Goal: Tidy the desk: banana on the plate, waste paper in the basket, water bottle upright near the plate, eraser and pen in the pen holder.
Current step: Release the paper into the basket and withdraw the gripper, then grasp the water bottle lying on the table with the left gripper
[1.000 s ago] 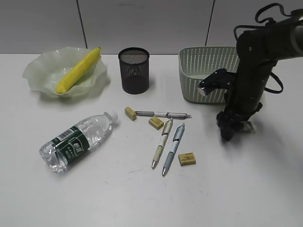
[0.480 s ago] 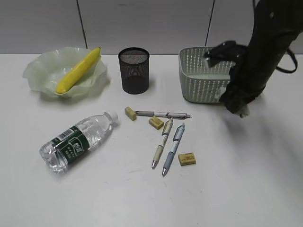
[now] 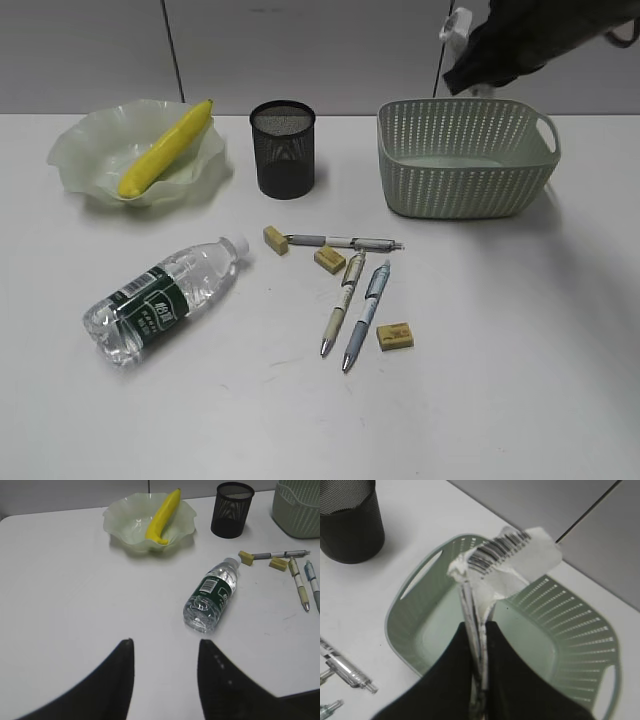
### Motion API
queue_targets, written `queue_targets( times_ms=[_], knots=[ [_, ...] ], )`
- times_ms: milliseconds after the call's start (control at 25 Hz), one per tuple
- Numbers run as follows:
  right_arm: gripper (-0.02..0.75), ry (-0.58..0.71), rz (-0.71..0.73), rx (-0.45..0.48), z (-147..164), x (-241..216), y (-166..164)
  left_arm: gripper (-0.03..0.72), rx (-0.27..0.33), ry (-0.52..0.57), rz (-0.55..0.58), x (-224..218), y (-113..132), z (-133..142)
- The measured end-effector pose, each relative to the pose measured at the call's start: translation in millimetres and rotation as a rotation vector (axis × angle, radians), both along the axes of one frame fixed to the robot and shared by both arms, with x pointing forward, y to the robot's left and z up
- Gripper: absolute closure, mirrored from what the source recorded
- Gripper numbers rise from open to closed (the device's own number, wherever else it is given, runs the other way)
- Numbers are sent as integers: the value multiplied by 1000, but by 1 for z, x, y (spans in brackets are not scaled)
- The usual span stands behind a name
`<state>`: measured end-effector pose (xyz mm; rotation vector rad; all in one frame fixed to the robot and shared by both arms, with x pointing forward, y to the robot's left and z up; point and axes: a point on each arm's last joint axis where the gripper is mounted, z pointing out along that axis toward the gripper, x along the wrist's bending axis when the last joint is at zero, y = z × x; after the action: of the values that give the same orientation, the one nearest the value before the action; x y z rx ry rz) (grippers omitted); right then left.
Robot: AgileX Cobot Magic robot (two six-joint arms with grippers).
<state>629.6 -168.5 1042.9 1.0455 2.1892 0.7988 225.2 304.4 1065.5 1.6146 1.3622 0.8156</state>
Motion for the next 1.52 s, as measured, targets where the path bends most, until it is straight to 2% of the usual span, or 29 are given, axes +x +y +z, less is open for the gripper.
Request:
queue_targets(
  times_ms=[160, 240, 360, 480, 600, 760, 960, 1120, 1520],
  knots=[
    [686, 87, -34, 0, -48, 24, 5, 374, 0, 0, 0, 0, 0, 0],
    [633, 119, -42, -2, -66, 33, 8, 374, 0, 0, 0, 0, 0, 0],
    [420, 149, -87, 36, -79, 43, 11, 374, 0, 0, 0, 0, 0, 0],
    [209, 150, -131, 85, -75, 46, 12, 374, 0, 0, 0, 0, 0, 0],
    [125, 154, -153, 111, -65, 44, 11, 374, 0, 0, 0, 0, 0, 0],
    [113, 221, -148, 84, -44, 29, 7, 374, 7, -2, 6, 0, 1, 0],
    [139, 379, -147, 21, -15, -2, -1, 374, 6, -6, 6, 0, 1, 0],
    [150, 456, -174, 12, 6, -29, -10, 374, 5, -12, 6, 1, 1, 1],
    [154, 436, -207, 49, 41, -137, -44, 374, 4, -14, 5, 1, 1, 1]
  ],
)
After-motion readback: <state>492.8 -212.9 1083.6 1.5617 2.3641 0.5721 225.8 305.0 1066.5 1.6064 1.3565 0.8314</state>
